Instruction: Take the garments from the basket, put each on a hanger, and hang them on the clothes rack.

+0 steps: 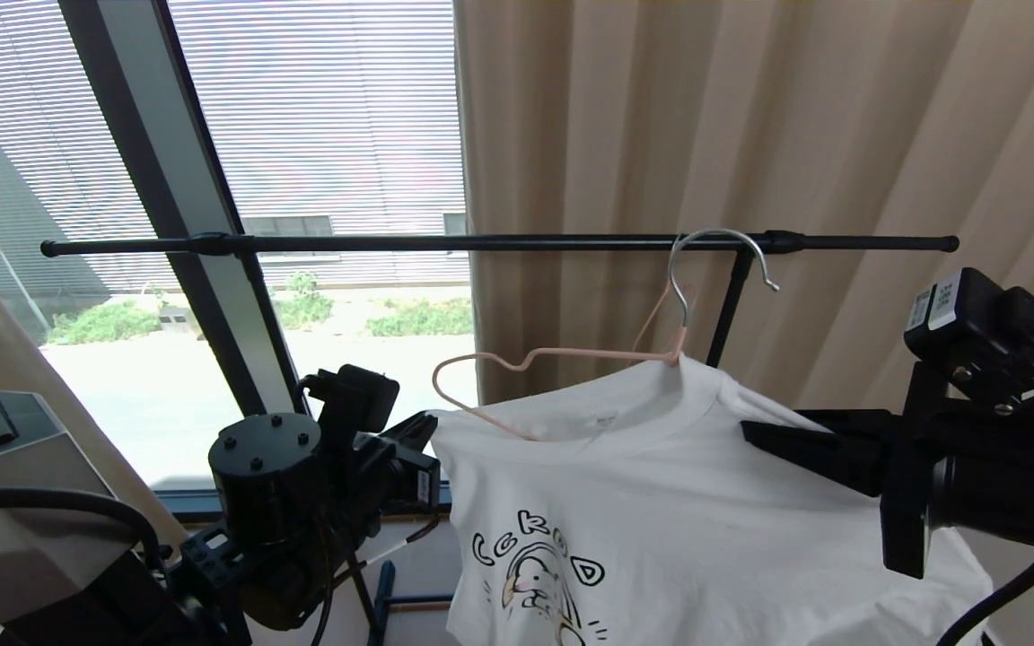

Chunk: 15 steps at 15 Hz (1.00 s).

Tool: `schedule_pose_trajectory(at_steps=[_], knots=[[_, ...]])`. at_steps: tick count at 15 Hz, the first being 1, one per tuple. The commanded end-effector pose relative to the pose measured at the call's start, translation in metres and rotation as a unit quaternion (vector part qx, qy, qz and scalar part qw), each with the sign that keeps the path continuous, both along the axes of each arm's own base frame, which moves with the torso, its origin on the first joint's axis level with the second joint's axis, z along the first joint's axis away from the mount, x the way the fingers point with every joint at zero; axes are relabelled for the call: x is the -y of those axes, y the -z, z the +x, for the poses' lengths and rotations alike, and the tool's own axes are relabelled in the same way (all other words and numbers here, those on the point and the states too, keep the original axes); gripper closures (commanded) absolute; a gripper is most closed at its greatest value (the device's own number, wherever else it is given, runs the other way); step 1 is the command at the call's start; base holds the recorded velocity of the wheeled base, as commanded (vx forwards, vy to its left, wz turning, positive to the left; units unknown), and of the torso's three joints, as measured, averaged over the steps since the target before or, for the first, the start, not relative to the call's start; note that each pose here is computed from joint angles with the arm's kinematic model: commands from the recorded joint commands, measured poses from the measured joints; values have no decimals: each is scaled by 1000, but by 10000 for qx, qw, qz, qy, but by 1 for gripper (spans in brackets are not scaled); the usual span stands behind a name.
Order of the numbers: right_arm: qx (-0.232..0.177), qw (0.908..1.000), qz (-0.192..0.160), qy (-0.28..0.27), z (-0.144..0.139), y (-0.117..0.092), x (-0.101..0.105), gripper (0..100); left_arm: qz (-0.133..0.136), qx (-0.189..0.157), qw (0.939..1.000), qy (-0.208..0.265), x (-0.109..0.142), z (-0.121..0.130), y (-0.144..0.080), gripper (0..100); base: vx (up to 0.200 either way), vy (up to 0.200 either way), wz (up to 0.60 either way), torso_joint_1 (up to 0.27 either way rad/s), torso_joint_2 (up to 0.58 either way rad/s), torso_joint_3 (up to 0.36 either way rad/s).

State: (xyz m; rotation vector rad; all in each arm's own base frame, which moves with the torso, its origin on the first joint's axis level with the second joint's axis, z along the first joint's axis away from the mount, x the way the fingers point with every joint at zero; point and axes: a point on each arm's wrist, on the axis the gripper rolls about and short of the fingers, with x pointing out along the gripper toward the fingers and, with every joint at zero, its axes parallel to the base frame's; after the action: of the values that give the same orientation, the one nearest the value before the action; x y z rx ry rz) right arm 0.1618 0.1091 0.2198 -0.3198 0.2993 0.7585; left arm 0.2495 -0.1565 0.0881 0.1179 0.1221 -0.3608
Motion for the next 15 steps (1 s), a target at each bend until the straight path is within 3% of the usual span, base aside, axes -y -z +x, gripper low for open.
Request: schedule_pose_trajectory(at_steps=[1,9,15], knots=[[16,10000,7,42,-3,1,4,100,11,2,9999,-105,-5,3,0,100,0,0,0,0,0,0],[-91,9999,-102,44,-5,9,5,100,-84,124,9996,-252,-18,14,-7,100,0,0,0,0,0,0],[-311,9992,-242,6,3,20,-1,100,-110,641,9977,-171,-20,4,-36,100,0,0,0,0,0,0]])
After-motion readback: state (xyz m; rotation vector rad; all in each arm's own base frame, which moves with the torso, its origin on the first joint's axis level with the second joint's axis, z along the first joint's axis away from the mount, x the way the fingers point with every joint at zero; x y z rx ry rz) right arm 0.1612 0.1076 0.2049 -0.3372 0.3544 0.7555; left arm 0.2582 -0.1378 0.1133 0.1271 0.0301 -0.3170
